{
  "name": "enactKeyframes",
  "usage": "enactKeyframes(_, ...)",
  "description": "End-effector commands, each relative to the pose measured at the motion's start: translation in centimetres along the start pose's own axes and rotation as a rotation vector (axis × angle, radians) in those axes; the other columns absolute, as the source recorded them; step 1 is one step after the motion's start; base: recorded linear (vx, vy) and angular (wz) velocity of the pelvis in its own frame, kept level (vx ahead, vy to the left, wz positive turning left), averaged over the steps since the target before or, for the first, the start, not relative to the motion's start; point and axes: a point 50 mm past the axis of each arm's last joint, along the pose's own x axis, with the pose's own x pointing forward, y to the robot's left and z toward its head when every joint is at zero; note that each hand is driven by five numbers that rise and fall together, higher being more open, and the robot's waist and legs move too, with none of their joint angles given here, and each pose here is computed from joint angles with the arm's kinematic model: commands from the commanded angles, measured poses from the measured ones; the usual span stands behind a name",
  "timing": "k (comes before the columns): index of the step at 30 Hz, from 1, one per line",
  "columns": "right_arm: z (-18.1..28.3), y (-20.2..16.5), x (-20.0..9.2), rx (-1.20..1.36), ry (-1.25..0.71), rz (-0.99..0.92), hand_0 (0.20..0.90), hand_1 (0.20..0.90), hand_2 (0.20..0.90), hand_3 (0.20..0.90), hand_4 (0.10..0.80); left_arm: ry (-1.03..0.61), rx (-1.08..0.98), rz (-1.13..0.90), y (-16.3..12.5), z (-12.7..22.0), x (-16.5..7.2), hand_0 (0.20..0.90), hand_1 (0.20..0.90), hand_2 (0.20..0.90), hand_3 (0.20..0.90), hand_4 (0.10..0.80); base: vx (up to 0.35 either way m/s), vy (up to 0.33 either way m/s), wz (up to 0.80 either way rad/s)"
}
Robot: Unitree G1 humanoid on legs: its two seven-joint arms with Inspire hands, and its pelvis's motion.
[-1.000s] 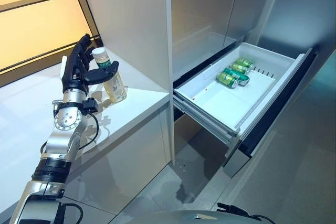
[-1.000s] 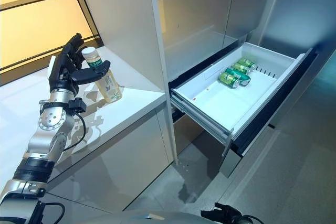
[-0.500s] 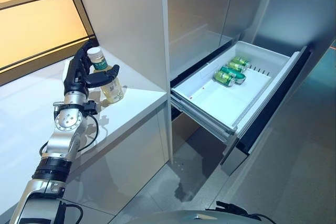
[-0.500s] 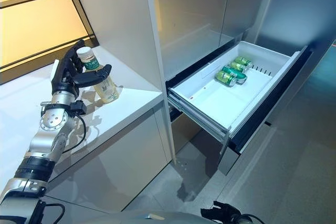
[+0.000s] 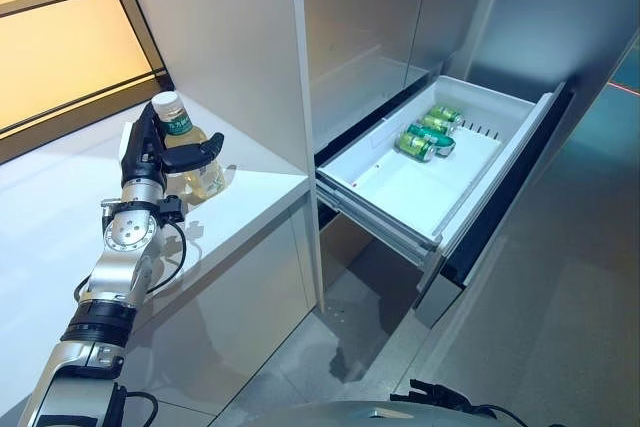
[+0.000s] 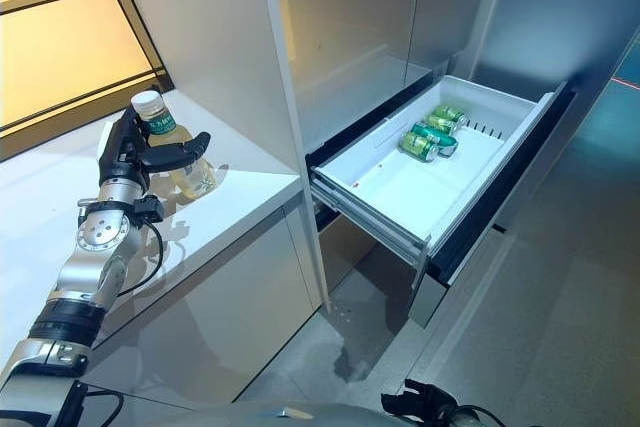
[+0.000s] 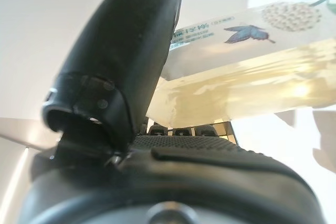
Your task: Put drinks into fridge and close the fridge
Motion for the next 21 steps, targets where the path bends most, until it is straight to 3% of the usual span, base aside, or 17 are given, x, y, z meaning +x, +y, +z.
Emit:
enactKeyframes(1, -2.34, -1.33, -0.6, -0.039, 0.084, -0.023, 0.9, 0.9, 0.9, 0.9, 0.8, -0.264, -0.014, 0.02, -0.3, 5.99, 3.16, 0.9, 0.9, 0.9, 0.9, 0.8, 0.0, 0.0, 0.0)
enactKeyframes(17, -2.16, -1.08, -0.54, -0.037, 0.075, -0.017, 0.9, 0.9, 0.9, 0.9, 0.8, -0.249, -0.072, 0.013, -0.6, 5.8, 3.24, 0.9, 0.9, 0.9, 0.9, 0.8, 0.004, 0.002, -0.01)
enactKeyframes(18, -2.14, -1.03, -0.53, -0.038, 0.073, -0.015, 0.9, 0.9, 0.9, 0.9, 0.8, -0.251, -0.101, 0.008, -0.7, 5.81, 3.22, 0.531, 0.531, 0.531, 0.469, 0.369, 0.008, 0.012, -0.04)
enactKeyframes(20, -2.02, -0.91, -0.5, -0.038, 0.065, -0.009, 0.9, 0.9, 0.9, 0.9, 0.8, -0.26, -0.149, -0.006, -0.98, 5.88, 3.08, 0.3, 0.3, 0.3, 0.2, 0.1, 0.002, 0.009, -0.04)
enactKeyframes(21, -1.92, -0.79, -0.47, -0.036, 0.058, -0.002, 0.9, 0.9, 0.9, 0.9, 0.8, -0.267, -0.179, -0.016, -1.19, 5.91, 2.99, 0.3, 0.3, 0.3, 0.2, 0.1, 0.002, 0.006, -0.04)
